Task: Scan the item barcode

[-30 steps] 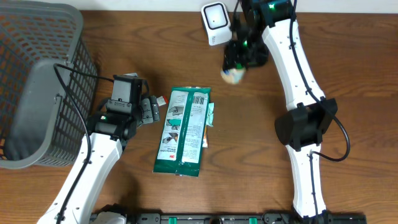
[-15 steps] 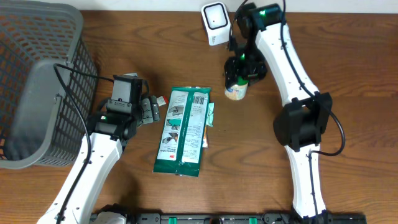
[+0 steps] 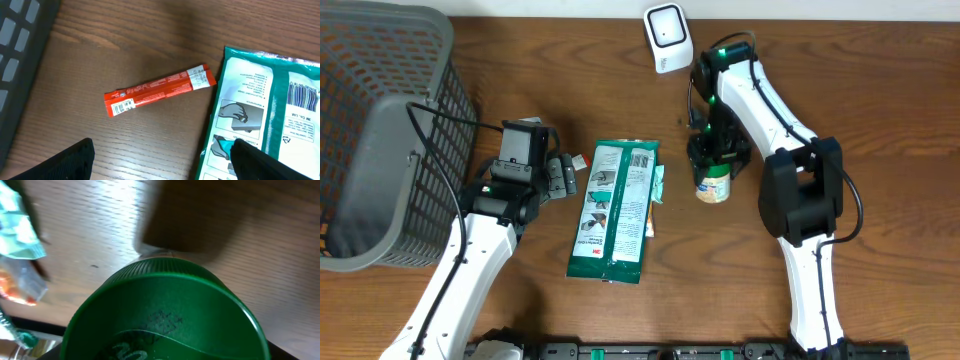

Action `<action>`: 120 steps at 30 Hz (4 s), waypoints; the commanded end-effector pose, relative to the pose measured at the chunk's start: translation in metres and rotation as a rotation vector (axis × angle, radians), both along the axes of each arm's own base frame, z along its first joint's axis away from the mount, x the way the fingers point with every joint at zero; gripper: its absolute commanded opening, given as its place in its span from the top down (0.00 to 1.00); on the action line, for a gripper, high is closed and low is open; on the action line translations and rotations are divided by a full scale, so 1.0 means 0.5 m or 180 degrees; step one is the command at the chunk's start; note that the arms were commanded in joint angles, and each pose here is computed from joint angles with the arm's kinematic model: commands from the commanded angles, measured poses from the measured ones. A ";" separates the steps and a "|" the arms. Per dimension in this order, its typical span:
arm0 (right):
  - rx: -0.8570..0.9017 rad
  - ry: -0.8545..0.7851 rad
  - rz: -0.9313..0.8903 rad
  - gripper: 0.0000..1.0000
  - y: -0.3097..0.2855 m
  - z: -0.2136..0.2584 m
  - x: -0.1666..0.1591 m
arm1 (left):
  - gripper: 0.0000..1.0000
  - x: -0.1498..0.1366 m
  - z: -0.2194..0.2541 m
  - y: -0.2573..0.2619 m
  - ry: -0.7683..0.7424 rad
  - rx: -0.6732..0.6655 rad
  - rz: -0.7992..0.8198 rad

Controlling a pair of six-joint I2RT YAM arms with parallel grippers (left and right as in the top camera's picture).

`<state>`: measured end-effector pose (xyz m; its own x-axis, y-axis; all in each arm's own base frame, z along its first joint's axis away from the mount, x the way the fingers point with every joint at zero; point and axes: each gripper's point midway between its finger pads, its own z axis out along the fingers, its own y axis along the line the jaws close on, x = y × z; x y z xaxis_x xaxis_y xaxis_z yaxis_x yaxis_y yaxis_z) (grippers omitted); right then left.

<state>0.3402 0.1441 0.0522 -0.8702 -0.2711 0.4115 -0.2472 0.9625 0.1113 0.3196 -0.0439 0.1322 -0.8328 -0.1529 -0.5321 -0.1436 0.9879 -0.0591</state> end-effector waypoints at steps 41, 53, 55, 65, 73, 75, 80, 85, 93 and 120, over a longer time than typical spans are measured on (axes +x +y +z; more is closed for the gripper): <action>0.0304 -0.2333 -0.0807 0.99 -0.097 0.038 -0.129 | 0.12 0.010 0.012 0.002 -0.0051 -0.0012 0.0033; 0.0278 -0.2293 -0.0927 0.72 -0.084 -0.018 -0.092 | 0.12 0.009 0.012 0.002 -0.0050 -0.0013 0.0034; 0.0307 -0.2218 -0.0965 0.27 -0.078 -0.027 -0.097 | 0.12 0.009 0.012 0.002 -0.0050 -0.0013 0.0034; 0.0396 -0.2388 -0.1150 0.01 -0.093 0.020 -0.055 | 0.12 0.009 0.012 0.002 -0.0049 -0.0012 0.0033; 0.0966 -0.2114 -0.1156 0.01 -0.108 0.113 -0.054 | 0.12 0.009 0.012 0.002 -0.0050 -0.0013 0.0034; 0.1225 -0.2097 -0.1136 0.03 -0.107 0.125 -0.050 | 0.12 0.009 0.012 0.002 -0.0049 -0.0012 0.0033; 0.1097 -0.2190 -0.1419 0.34 -0.182 0.122 -0.033 | 0.12 0.009 0.012 0.002 -0.0049 -0.0012 0.0033; 0.1004 -0.2334 -0.1641 0.99 -0.230 0.095 -0.017 | 0.12 0.009 0.012 0.002 -0.0051 -0.0013 0.0034; 0.1159 -0.2547 -0.1928 0.99 -0.223 0.024 -0.003 | 0.12 0.009 0.012 0.002 -0.0050 -0.0013 0.0034; 0.2159 -0.2125 -0.2192 0.99 -0.094 0.014 -0.045 | 0.12 0.010 0.012 0.002 -0.0051 -0.0012 0.0033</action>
<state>0.3094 0.1007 0.0544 -0.9218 0.3262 -0.2093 0.0978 0.7183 0.6888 0.3196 -0.0439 0.1322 -0.8328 -0.1529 -0.5321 -0.1436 0.9879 -0.0591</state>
